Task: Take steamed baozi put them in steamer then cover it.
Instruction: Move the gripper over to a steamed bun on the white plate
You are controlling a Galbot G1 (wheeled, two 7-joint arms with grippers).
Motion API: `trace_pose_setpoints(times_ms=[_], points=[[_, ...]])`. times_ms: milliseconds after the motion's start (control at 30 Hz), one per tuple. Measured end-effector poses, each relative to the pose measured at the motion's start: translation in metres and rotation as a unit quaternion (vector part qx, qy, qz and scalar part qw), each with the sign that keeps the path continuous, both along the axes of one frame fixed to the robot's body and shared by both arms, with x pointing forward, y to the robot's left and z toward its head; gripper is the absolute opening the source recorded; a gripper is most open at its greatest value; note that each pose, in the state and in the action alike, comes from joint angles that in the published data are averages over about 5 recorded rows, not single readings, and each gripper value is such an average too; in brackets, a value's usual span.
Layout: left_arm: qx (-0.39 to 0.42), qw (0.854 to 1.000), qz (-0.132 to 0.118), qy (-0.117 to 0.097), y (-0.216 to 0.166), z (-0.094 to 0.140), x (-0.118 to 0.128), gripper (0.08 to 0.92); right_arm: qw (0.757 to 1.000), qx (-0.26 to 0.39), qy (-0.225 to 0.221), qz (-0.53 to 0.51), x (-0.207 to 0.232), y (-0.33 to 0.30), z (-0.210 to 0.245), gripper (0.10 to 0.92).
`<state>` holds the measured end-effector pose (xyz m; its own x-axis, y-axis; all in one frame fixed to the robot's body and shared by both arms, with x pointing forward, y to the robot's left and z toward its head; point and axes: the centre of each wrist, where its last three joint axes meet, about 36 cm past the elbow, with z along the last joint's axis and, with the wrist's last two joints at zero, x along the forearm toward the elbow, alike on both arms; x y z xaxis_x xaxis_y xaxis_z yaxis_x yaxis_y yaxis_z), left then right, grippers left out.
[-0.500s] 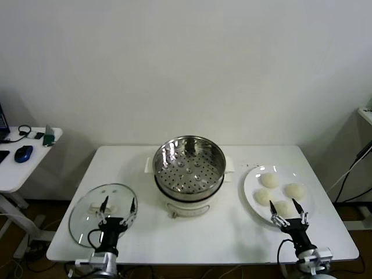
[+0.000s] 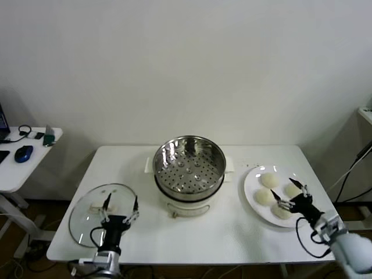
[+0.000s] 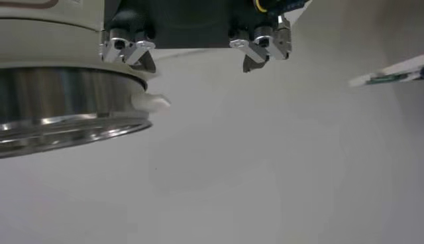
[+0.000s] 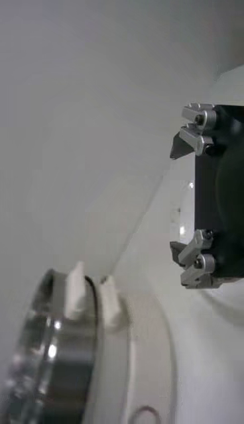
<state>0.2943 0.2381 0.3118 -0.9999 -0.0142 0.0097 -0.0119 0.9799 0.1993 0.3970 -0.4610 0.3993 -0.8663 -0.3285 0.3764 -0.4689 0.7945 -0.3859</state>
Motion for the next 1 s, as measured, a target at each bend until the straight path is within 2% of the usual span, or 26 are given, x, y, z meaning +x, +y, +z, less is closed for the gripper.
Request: trace_pose_setpoints(times_ms=[167, 333, 667, 1000], points=[[0.002, 1.000, -0.001, 0.000, -0.002, -0.002, 0.003, 0.823, 0.992, -0.087, 0.050, 0.078, 0.043, -0.035, 0.038, 0.823], [0.004, 1.000, 0.002, 0.002, -0.001, -0.004, 0.005, 0.823, 0.969, -0.167, 0.100, 0.152, 0.089, -0.055, 0.072, 0.823], [0.000, 1.000, 0.015, 0.006, 0.001, -0.001, 0.012, 0.823, 0.899, -0.285, 0.207, 0.259, 0.187, -0.058, 0.115, 0.823], [0.004, 1.000, 0.022, 0.014, 0.006, 0.003, 0.014, 0.823, 0.832, -0.354, 0.295, 0.308, 0.262, -0.028, 0.123, 0.823]])
